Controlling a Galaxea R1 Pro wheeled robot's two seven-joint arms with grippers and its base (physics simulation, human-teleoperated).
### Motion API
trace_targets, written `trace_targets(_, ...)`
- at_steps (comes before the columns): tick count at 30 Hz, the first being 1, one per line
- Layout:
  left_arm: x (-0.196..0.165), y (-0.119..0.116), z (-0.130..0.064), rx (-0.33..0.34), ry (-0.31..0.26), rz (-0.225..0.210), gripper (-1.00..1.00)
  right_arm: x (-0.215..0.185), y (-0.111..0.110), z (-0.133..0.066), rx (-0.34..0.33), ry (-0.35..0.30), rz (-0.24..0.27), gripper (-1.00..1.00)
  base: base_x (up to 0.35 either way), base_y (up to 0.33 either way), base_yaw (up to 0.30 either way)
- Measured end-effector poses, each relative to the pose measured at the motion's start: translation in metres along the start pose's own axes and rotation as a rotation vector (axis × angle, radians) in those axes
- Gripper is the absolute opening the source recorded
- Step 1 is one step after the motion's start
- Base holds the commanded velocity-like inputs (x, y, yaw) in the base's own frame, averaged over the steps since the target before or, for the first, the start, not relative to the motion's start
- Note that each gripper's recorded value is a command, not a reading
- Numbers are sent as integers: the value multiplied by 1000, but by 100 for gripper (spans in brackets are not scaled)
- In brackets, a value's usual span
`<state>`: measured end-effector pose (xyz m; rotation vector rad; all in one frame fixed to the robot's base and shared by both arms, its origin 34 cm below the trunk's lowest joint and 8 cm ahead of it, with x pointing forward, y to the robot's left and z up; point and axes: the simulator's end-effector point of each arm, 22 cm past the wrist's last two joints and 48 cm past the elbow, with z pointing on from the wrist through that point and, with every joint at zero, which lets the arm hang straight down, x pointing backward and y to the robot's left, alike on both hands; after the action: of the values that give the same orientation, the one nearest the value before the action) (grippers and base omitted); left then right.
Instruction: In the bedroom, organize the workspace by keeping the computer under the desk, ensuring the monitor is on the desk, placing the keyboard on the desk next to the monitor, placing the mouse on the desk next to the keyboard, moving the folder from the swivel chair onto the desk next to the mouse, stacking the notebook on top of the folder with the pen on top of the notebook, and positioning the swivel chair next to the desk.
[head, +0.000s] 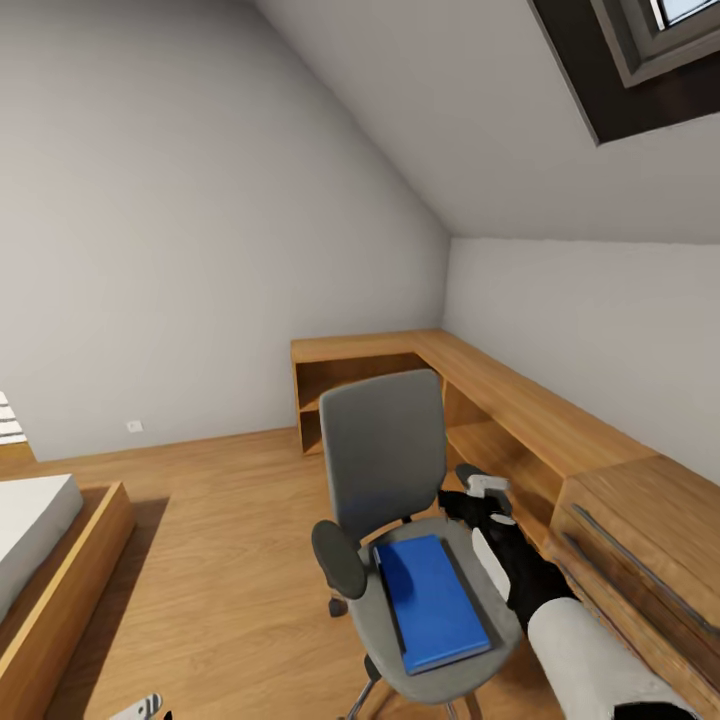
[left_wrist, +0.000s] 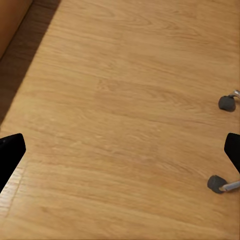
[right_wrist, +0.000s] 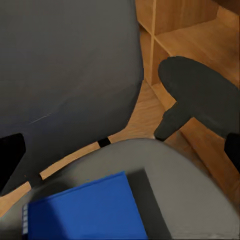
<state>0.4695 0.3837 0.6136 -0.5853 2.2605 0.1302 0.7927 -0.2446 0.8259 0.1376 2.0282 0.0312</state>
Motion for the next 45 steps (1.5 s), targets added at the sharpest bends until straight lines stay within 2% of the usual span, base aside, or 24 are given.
trace_targets(4,6,-3,4,7,4,5,100,-6,-4,26,14,106,5,100,0,0,0)
trace_targets(8,13,-6,9,12,7,9,100,-9,-3,33,15,123,13,100,0,0,0)
trace_targets(13,19,-14,14,30,6,22,100,-4,-3,38,13,134,49,100,0,0,0)
trace_targets(18,-6,-44,15,84,-38,55,100,2,-3,42,13,131,76,100,0,0,0)
trace_targets(22,-16,-74,10,133,1,77,100,9,-4,44,16,127,83,100,0,0,0)
trace_targets(24,-23,-95,1,169,55,97,100,12,-5,46,17,127,85,100,0,0,0)
trace_targets(28,-40,-128,-19,225,100,134,100,20,-8,49,21,126,87,100,0,0,0)
trace_targets(34,-62,-175,-45,307,68,145,100,31,-13,53,29,126,88,100,0,0,0)
trace_targets(39,-73,-190,-46,334,37,150,100,42,-14,56,29,129,88,100,0,0,0)
trace_targets(45,-68,-193,-39,337,36,153,100,61,-12,59,25,138,89,100,0,0,0)
